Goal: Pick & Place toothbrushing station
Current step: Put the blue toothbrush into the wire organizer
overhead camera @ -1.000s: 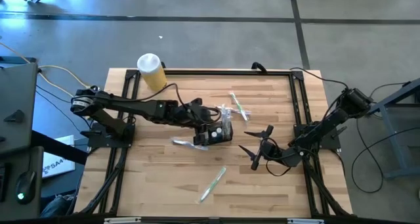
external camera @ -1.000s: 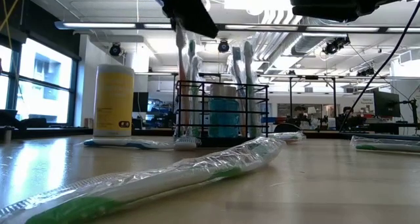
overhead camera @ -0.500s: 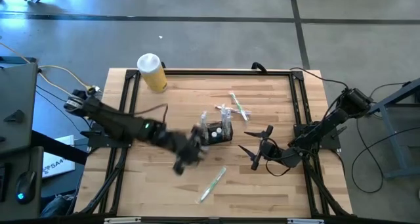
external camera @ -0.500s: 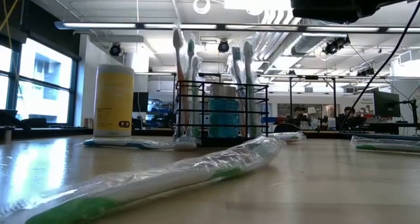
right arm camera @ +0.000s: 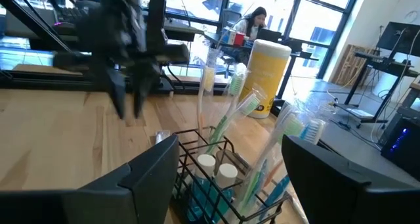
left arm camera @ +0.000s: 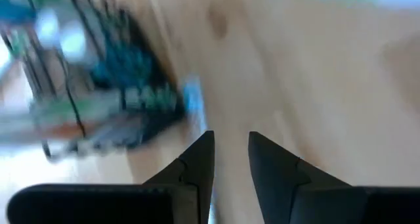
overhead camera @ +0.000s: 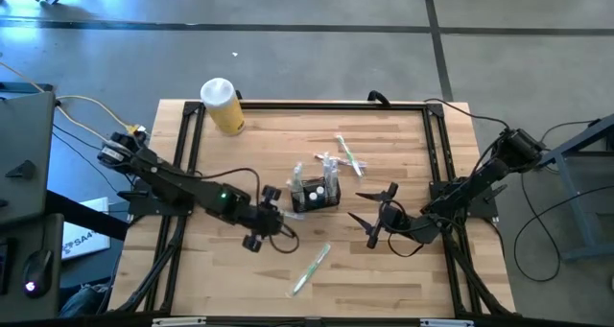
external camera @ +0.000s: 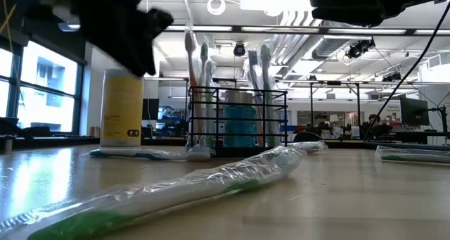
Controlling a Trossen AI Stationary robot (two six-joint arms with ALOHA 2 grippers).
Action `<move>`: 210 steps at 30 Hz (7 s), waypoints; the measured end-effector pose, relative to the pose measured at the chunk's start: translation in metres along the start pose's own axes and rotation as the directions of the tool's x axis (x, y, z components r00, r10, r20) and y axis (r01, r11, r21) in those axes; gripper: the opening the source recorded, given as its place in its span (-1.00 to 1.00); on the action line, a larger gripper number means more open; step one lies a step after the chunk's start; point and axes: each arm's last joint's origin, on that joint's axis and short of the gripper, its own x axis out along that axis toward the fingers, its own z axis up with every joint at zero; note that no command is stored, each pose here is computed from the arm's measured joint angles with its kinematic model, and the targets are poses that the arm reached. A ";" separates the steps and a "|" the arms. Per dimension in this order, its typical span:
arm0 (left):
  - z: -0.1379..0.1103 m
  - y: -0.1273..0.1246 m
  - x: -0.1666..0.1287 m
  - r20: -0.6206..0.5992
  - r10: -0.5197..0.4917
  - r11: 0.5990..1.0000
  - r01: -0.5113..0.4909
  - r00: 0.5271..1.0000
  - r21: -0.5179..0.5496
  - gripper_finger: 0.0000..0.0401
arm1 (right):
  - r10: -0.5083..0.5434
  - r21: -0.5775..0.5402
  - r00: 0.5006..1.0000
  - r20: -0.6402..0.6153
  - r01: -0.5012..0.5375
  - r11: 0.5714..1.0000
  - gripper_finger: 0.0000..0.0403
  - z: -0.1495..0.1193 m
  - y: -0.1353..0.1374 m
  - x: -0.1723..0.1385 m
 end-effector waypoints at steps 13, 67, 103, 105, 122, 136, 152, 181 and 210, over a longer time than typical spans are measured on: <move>0.002 0.013 0.016 0.084 -0.001 0.997 0.007 0.996 -0.071 -0.56 | 0.001 -0.024 1.000 -0.013 -0.001 1.000 0.30 -0.002 0.000 0.000; -0.014 0.012 0.046 -0.102 -0.060 0.977 0.038 0.993 -0.210 0.01 | 0.004 -0.007 1.000 -0.019 -0.004 1.000 0.30 -0.003 0.000 0.000; -0.056 0.032 0.093 -0.203 -0.130 0.925 0.045 0.971 -0.378 0.01 | 0.005 -0.008 1.000 -0.019 -0.005 1.000 0.30 -0.003 0.000 0.000; -0.057 0.032 0.093 -0.208 -0.133 0.922 0.044 0.969 -0.385 -0.02 | 0.005 -0.009 1.000 -0.019 -0.005 1.000 0.30 -0.003 0.000 0.000; -0.059 0.030 0.091 -0.251 -0.174 0.918 0.064 0.952 -0.392 -0.93 | 0.004 -0.008 1.000 -0.019 -0.004 1.000 0.30 -0.003 0.000 0.000; -0.038 0.020 0.074 -0.342 -0.065 0.958 -0.037 0.937 -0.283 -0.96 | 0.004 -0.008 1.000 -0.019 -0.004 1.000 0.30 -0.003 0.000 0.000; -0.005 0.014 0.040 -0.396 -0.088 0.973 -0.007 0.914 -0.233 -0.96 | 0.004 -0.008 1.000 -0.019 -0.005 1.000 0.30 -0.003 0.000 0.000; 0.083 -0.032 -0.066 0.351 -0.365 0.886 0.206 0.862 0.415 -0.96 | 0.365 0.028 0.930 0.048 -0.366 0.930 0.30 0.004 0.010 -0.002; 0.086 0.018 0.024 0.744 0.110 0.993 -0.043 0.659 -0.109 -0.96 | 0.400 0.043 0.879 0.260 -0.424 0.905 0.30 0.027 0.001 0.008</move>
